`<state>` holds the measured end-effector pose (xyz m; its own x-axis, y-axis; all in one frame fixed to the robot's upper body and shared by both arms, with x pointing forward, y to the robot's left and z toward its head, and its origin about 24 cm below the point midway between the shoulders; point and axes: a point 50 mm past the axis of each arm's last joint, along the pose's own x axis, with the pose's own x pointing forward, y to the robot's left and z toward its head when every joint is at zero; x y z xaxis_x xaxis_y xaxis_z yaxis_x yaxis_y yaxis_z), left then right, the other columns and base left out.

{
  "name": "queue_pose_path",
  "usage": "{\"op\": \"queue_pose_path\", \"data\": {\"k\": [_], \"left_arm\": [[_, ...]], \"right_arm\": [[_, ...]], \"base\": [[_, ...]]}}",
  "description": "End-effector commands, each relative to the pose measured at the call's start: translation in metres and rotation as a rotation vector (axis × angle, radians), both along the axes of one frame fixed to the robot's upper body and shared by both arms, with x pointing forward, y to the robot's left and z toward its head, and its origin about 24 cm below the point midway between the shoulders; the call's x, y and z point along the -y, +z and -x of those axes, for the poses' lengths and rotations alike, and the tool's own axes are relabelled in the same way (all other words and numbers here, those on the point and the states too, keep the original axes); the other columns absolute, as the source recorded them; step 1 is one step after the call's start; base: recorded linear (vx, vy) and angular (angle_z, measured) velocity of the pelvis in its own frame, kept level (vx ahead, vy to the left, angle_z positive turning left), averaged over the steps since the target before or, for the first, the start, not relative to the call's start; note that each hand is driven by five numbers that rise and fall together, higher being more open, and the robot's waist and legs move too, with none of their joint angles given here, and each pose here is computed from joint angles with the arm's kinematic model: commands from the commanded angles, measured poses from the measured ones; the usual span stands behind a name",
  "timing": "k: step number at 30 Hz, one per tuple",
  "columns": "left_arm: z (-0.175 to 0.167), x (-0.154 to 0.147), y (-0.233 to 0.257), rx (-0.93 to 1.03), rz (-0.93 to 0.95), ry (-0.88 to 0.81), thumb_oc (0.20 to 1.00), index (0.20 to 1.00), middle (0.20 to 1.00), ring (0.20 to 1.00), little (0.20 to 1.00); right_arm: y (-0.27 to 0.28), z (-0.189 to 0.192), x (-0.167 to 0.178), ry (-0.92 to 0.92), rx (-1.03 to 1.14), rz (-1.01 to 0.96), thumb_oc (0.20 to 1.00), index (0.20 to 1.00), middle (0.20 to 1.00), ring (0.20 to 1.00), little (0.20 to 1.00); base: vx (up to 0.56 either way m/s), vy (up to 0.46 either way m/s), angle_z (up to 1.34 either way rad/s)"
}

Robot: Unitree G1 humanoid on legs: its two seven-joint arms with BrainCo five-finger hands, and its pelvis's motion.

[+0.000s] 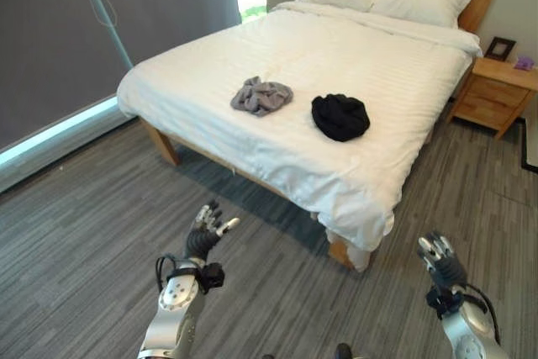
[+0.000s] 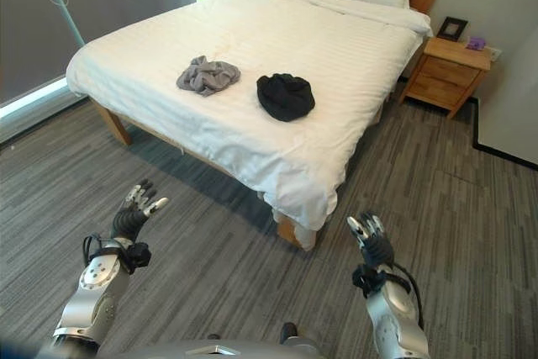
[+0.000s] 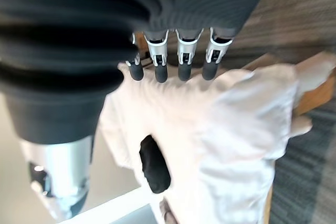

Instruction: Pick up bed clothes into laundry basket.

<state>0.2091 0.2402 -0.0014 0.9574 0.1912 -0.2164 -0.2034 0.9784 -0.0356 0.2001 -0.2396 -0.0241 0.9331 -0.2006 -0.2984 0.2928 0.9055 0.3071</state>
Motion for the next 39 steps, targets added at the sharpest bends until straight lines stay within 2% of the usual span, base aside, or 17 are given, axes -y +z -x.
{"op": "queue_pose_path", "data": {"k": [1, 10, 15, 23, 27, 28, 33, 39], "left_arm": [[-0.001, -0.019, 0.015, 0.086, -0.026, 0.069, 1.000, 1.000, 1.000, 1.000, 1.000], [-0.005, -0.045, 0.031, 0.119, -0.143, 0.144, 1.000, 1.000, 1.000, 1.000, 1.000], [-0.001, -0.053, 0.033, 0.136, -0.138, 0.212, 1.000, 1.000, 1.000, 1.000, 1.000], [0.001, -0.047, 0.023, 0.103, -0.138, 0.194, 1.000, 1.000, 1.000, 1.000, 1.000], [0.002, -0.045, 0.022, 0.124, -0.081, 0.226, 1.000, 1.000, 1.000, 1.000, 1.000], [0.001, -0.047, 0.027, 0.146, -0.085, 0.230, 1.000, 1.000, 1.000, 1.000, 1.000], [0.004, -0.048, 0.025, 0.141, -0.051, 0.269, 1.000, 1.000, 1.000, 1.000, 1.000], [0.017, -0.058, 0.020, 0.118, -0.071, 0.327, 1.000, 1.000, 1.000, 1.000, 1.000]], "right_arm": [[0.035, -0.026, 0.000, 0.030, 0.187, 0.045, 1.000, 1.000, 1.000, 1.000, 1.000], [0.027, -0.015, 0.011, -0.038, 0.162, 0.070, 1.000, 1.000, 1.000, 1.000, 1.000], [0.020, -0.007, 0.019, -0.090, 0.141, 0.024, 1.000, 1.000, 1.000, 1.000, 1.000], [0.016, 0.005, 0.032, -0.116, 0.112, 0.043, 1.000, 1.000, 1.000, 1.000, 1.000], [0.027, -0.004, 0.038, -0.158, 0.179, -0.012, 1.000, 1.000, 1.000, 1.000, 1.000], [0.034, -0.012, 0.034, -0.102, 0.200, 0.010, 1.000, 1.000, 1.000, 1.000, 1.000], [0.041, -0.019, 0.030, -0.083, 0.221, 0.001, 1.000, 1.000, 1.000, 1.000, 1.000], [0.038, -0.005, 0.045, -0.074, 0.163, 0.125, 1.000, 1.000, 1.000, 1.000, 1.000]], "base": [[0.01, 0.161, -0.03], [0.04, 0.208, 0.23], [0.26, 0.077, -0.19], [0.40, -0.022, 0.22], [0.36, -0.111, 0.46], [0.27, -0.105, -0.08], [0.33, 0.010, -0.65], [0.38, 0.209, -0.46]]}}
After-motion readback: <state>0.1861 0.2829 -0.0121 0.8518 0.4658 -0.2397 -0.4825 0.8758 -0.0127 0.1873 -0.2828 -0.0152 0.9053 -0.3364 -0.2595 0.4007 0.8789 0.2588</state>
